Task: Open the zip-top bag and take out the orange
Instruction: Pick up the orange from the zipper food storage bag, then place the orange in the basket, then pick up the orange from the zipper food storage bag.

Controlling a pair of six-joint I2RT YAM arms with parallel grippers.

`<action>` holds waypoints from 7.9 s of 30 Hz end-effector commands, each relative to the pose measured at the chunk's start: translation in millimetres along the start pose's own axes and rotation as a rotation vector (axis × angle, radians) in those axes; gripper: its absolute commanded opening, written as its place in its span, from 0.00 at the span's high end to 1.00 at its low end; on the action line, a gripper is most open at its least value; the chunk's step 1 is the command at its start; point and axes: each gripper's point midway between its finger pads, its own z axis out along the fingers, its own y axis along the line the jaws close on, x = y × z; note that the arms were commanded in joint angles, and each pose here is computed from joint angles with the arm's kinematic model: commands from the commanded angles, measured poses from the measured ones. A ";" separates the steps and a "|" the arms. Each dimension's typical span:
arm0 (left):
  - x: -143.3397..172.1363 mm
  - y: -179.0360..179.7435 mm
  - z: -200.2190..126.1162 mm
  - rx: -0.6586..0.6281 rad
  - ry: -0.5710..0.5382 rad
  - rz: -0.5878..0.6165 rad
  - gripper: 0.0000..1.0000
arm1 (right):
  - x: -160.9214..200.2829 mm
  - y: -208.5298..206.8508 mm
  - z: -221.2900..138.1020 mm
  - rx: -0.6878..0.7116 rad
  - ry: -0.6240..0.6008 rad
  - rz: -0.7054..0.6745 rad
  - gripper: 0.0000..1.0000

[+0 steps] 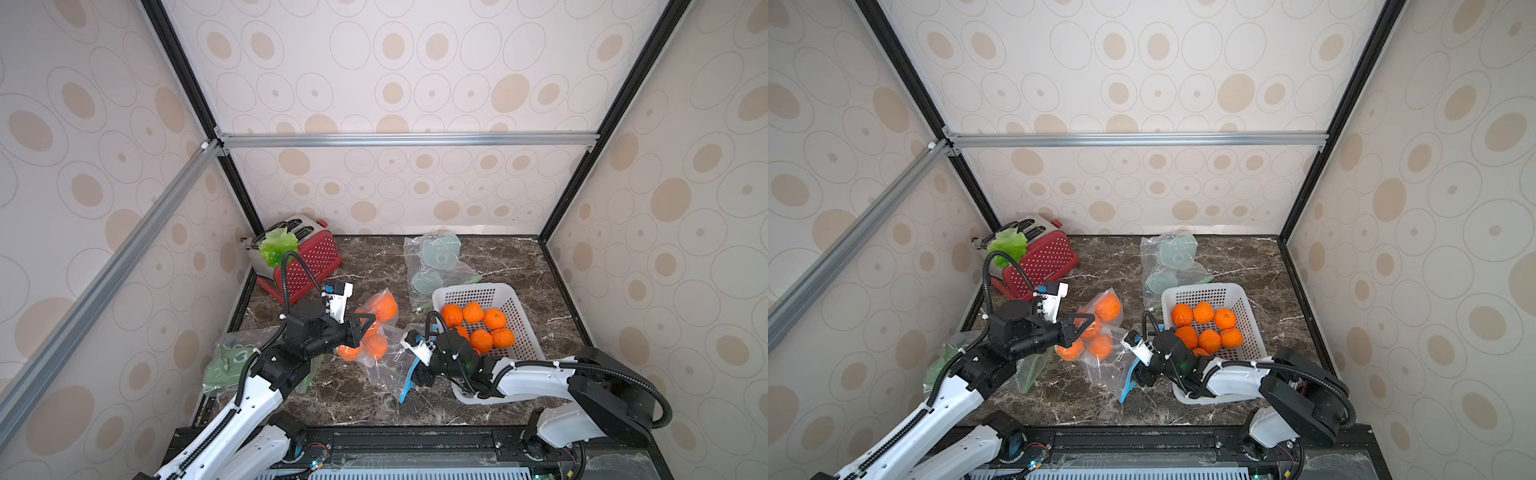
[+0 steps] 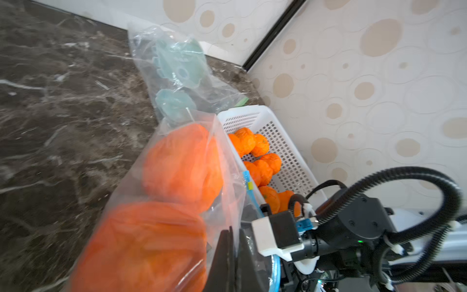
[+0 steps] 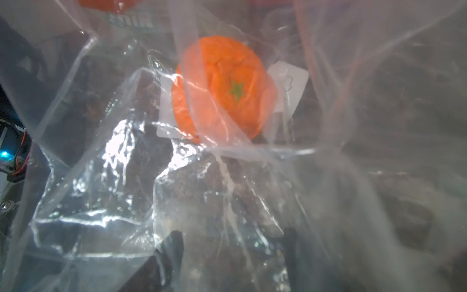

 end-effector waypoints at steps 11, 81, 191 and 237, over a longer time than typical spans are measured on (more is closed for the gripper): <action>43.6 85.0 34.8 -0.343 0.137 -0.055 0.79 | -3.8 -3.7 -2.3 0.030 -0.020 -0.035 0.33; 62.3 156.7 2.3 -0.621 0.065 -0.187 1.00 | -31.3 32.1 -0.6 -0.067 0.050 -0.200 0.50; 61.5 153.8 22.9 -0.559 0.091 -0.189 1.00 | -46.0 20.2 -31.7 -0.128 0.118 0.074 0.66; 103.3 125.8 77.0 -0.254 0.271 -0.315 1.00 | -50.8 -1.1 106.8 -0.075 -0.017 -0.089 0.16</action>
